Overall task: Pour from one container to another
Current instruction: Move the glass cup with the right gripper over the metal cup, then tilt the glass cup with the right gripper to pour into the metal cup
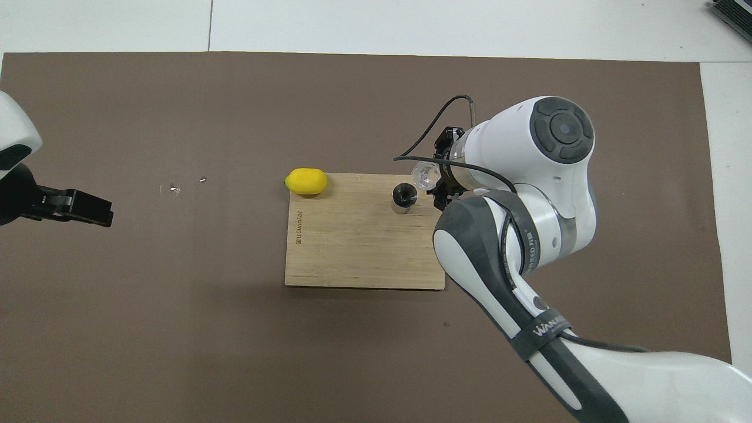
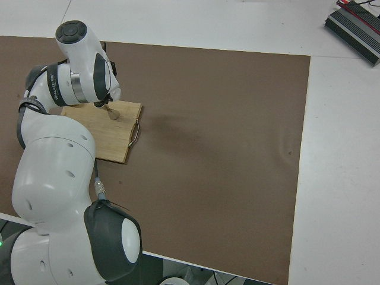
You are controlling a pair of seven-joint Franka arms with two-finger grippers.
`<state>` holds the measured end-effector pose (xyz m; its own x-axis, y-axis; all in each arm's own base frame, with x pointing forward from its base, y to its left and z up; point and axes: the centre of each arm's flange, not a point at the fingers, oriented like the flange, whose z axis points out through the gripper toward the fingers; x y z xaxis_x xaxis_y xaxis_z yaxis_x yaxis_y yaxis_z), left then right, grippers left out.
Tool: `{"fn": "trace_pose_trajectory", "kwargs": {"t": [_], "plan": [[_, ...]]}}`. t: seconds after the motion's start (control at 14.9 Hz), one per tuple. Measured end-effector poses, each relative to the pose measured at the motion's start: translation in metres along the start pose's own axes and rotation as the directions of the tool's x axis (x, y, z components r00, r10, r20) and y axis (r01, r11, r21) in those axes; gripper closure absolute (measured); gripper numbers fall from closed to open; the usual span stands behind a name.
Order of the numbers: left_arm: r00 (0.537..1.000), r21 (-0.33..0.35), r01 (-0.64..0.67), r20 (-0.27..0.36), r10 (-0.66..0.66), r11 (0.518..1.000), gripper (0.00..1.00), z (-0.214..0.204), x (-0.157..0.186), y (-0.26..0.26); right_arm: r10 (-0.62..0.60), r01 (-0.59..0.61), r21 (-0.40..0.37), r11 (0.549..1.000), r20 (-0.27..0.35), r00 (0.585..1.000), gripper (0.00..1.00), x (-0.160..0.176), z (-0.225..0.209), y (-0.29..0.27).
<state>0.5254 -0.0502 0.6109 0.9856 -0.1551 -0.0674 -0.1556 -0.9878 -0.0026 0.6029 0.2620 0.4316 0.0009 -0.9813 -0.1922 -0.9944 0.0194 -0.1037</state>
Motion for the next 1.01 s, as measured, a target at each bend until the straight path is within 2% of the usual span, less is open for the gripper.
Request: {"fn": "trace_pose_trajectory", "kwargs": {"t": [0.4, 0.67, 1.01], "plan": [[0.999, -0.002, 0.014, -0.041, -0.014, 1.000, 0.00, -0.017, -0.003, -0.010, -0.126, 0.127, -0.004, 0.992, -0.124, 0.984, 0.49, -0.019, 0.009, 0.013], [0.999, -0.004, 0.010, -0.035, -0.010, 1.000, 0.00, -0.017, -0.004, -0.007, -0.146, 0.148, -0.004, 0.989, -0.151, 0.978, 0.49, -0.019, 0.009, 0.014], [0.999, -0.005, 0.014, -0.032, -0.014, 1.000, 0.00, -0.016, -0.004, -0.010, -0.224, 0.230, -0.001, 0.973, -0.221, 0.949, 0.49, -0.033, 0.011, 0.022]]}}
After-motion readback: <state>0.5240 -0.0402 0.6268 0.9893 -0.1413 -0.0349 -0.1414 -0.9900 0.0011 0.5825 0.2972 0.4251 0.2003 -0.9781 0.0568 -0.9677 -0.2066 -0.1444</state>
